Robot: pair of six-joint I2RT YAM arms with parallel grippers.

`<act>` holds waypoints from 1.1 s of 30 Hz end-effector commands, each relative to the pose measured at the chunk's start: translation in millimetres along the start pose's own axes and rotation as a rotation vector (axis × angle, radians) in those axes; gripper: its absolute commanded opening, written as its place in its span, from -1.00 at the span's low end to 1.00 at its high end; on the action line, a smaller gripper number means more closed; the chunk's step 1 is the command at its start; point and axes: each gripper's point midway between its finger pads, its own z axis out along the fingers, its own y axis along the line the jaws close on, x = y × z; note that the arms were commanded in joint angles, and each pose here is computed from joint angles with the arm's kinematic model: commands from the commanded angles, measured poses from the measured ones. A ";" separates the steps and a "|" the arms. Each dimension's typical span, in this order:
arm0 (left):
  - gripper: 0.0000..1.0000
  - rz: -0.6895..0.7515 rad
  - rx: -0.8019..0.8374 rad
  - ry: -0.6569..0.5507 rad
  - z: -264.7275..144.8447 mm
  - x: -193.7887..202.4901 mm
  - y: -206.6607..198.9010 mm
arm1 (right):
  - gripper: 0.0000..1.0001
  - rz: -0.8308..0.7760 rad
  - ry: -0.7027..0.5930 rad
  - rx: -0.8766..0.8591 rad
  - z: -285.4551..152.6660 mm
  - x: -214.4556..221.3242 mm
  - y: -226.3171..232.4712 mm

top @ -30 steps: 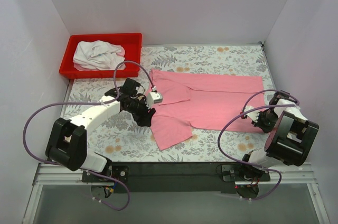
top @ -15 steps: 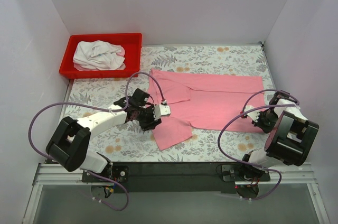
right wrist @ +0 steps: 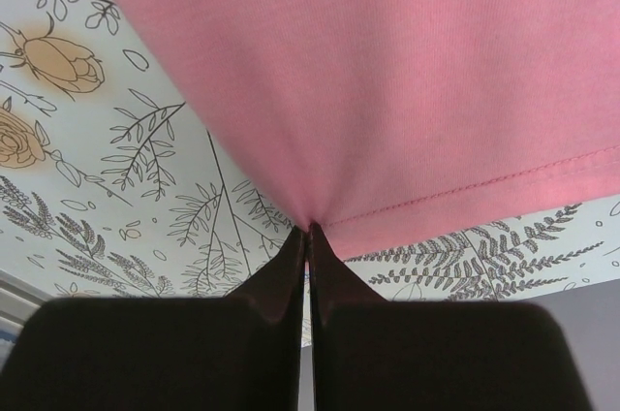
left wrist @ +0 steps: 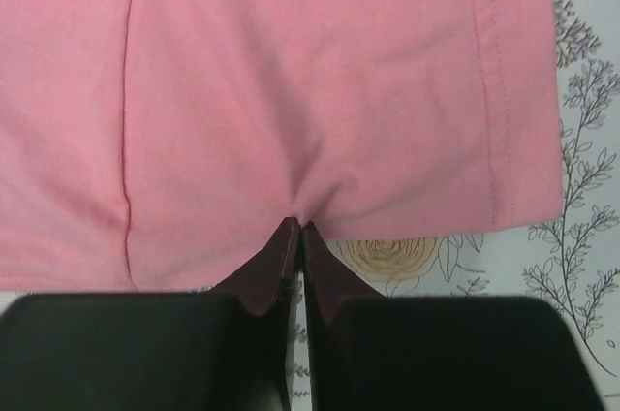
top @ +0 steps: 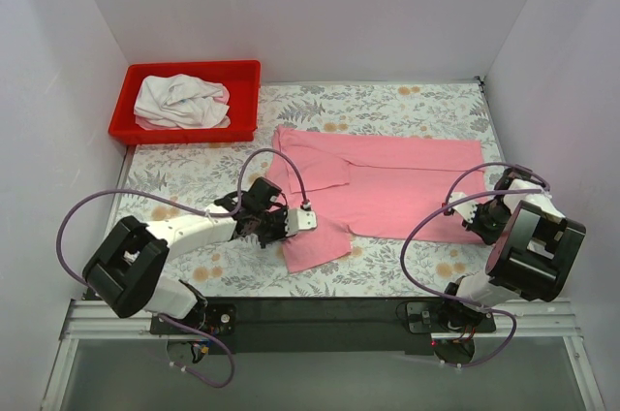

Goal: Fold and stack the t-shirts
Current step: Fold the tshirt

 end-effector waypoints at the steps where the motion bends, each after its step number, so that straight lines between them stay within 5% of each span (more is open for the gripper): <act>1: -1.00 0.000 0.016 0.074 -13.2 20.5 -14.3 | -0.97 0.017 0.004 -0.062 -6.4 3.9 18.7; 14: -1.00 -0.048 0.054 -0.007 -85.3 -19.4 -36.3 | -0.97 0.002 -0.097 -0.012 -58.7 4.7 15.8; 33: -1.00 -0.213 -0.035 -0.090 -84.8 -46.4 89.8 | -0.97 0.010 -0.151 0.050 -79.2 -30.3 -85.7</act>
